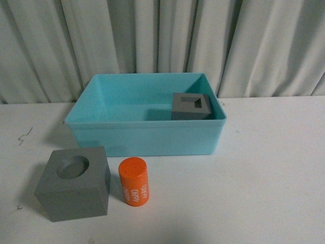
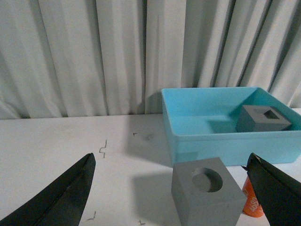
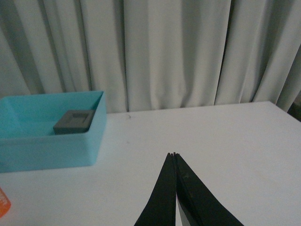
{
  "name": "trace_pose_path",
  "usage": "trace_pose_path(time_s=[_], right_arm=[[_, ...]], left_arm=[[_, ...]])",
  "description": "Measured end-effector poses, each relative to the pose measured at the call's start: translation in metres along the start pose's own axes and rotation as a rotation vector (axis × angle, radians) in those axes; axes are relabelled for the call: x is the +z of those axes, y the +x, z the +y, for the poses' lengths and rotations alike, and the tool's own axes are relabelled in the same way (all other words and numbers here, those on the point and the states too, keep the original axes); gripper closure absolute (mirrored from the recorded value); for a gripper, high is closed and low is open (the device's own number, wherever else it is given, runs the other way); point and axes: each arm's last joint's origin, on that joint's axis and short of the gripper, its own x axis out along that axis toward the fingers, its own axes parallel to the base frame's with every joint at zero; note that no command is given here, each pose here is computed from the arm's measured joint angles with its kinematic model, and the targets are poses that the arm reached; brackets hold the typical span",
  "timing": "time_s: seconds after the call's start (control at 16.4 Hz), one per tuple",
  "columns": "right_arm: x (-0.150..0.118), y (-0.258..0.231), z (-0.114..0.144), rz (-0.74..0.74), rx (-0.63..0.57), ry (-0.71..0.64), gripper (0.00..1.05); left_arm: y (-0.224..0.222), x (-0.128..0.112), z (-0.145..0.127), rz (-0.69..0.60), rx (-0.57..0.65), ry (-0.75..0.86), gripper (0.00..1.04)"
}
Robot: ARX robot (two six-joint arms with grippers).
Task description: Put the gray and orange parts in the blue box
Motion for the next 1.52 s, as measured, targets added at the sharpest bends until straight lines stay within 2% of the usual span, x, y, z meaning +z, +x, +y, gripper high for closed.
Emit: trace_pose_path(time_s=[0.12, 0.18, 0.61, 0.73, 0.79, 0.91, 1.22, 1.52], right_arm=[[-0.003, 0.0, 0.0, 0.024, 0.0, 0.0, 1.03], [-0.003, 0.0, 0.0, 0.024, 0.0, -0.001, 0.95], [-0.003, 0.0, 0.0, 0.023, 0.0, -0.001, 0.08], [-0.003, 0.0, 0.0, 0.024, 0.002, -0.001, 0.07], [-0.003, 0.0, 0.0, 0.023, 0.001, -0.001, 0.06], [-0.003, 0.0, 0.0, 0.024, 0.001, -0.001, 0.06], [-0.003, 0.0, 0.0, 0.023, 0.001, -0.001, 0.06], [-0.003, 0.0, 0.0, 0.023, 0.001, -0.001, 0.06]], left_arm=[[0.0, 0.0, 0.0, -0.001, 0.0, 0.0, 0.07], [0.0, 0.0, 0.0, 0.0, 0.0, 0.0, 0.07], [0.0, 0.0, 0.0, 0.0, 0.0, 0.0, 0.07], [0.009, 0.007, -0.001, 0.503, 0.053, -0.127, 0.07], [0.024, 0.014, -0.004, 0.597, 0.065, -0.165, 0.07], [0.056, 0.019, -0.013, 0.629, 0.044, -0.172, 0.07], [0.124, 0.009, -0.031, 0.66, -0.005, -0.123, 0.07], [0.161, -0.013, -0.037, 0.684, -0.031, -0.062, 0.07]])
